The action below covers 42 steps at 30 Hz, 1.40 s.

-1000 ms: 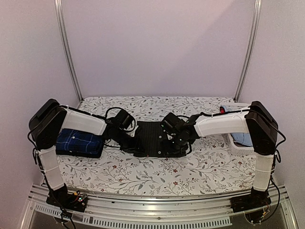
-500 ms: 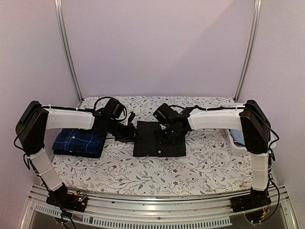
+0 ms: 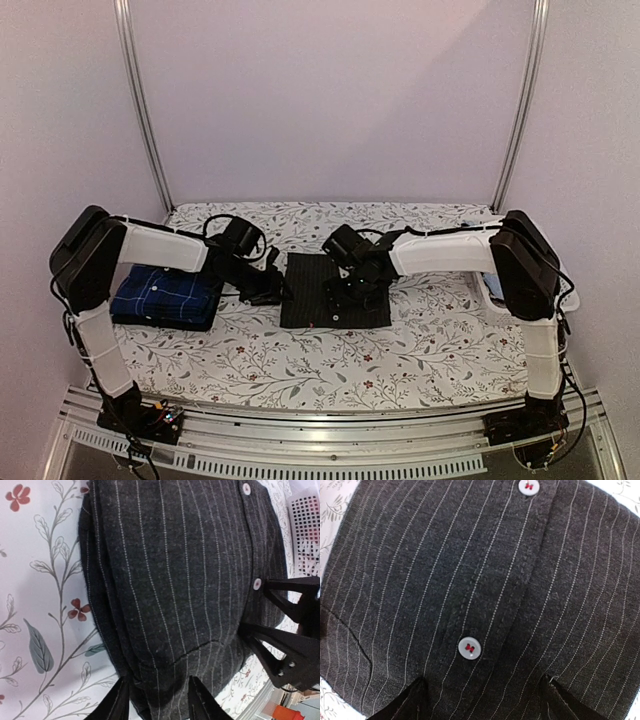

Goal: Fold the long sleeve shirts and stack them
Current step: Smooth out the square-folded shirt at the center of the board, then pick up the square-folded shirt from the center of the board.

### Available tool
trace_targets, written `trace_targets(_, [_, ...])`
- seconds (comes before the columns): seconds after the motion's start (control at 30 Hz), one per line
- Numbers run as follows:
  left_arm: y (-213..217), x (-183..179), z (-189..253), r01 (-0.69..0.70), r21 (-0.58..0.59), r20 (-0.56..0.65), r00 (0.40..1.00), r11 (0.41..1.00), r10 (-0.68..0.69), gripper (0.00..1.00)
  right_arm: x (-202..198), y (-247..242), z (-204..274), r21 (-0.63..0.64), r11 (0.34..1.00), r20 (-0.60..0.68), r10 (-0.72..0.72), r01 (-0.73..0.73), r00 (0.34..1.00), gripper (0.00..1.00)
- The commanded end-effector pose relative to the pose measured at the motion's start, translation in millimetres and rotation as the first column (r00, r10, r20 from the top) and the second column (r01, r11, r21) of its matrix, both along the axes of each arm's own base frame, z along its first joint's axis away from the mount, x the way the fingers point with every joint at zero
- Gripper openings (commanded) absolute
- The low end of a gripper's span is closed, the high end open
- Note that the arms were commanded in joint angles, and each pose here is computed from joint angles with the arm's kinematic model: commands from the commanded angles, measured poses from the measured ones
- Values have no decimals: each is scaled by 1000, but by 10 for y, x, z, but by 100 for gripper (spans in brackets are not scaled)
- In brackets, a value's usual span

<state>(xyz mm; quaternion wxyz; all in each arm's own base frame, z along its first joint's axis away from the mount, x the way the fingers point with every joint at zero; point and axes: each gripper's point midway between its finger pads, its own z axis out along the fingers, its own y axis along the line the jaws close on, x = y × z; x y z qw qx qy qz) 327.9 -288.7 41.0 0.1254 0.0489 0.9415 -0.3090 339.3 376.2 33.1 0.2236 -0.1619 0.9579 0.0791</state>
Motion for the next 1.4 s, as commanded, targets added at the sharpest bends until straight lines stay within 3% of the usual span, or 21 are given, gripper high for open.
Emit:
trace_targets(0.0, [49,180,-68,-30,28,15,999,999,30,41,20,-52,514,75,997,55,-9,5,998,77])
trace_targets(0.13, [43,206,-110,-32,33,9,999,999,31,42,43,-281,570,85,995,52,-58,53,997,73])
trace_targets(0.6, [125,291,-207,-64,100,12,998,993,63,43,-306,-850,-57,66,987,-98,-139,146,985,36])
trace_targets(0.83, [150,286,-370,-75,145,-13,997,987,78,43,-365,-937,-38,67,985,-94,-152,158,984,36])
trace_targets(1.03, [201,230,-561,-94,212,-30,994,973,103,37,-343,-909,57,86,985,-79,-143,149,987,37])
trace_targets(1.23, [238,175,-696,-106,240,-55,991,965,122,22,-290,-883,182,107,984,-52,-140,145,989,39])
trace_targets(1.37, [180,193,-685,-87,223,-57,993,971,102,5,-245,-857,270,118,984,-33,-133,136,991,41])
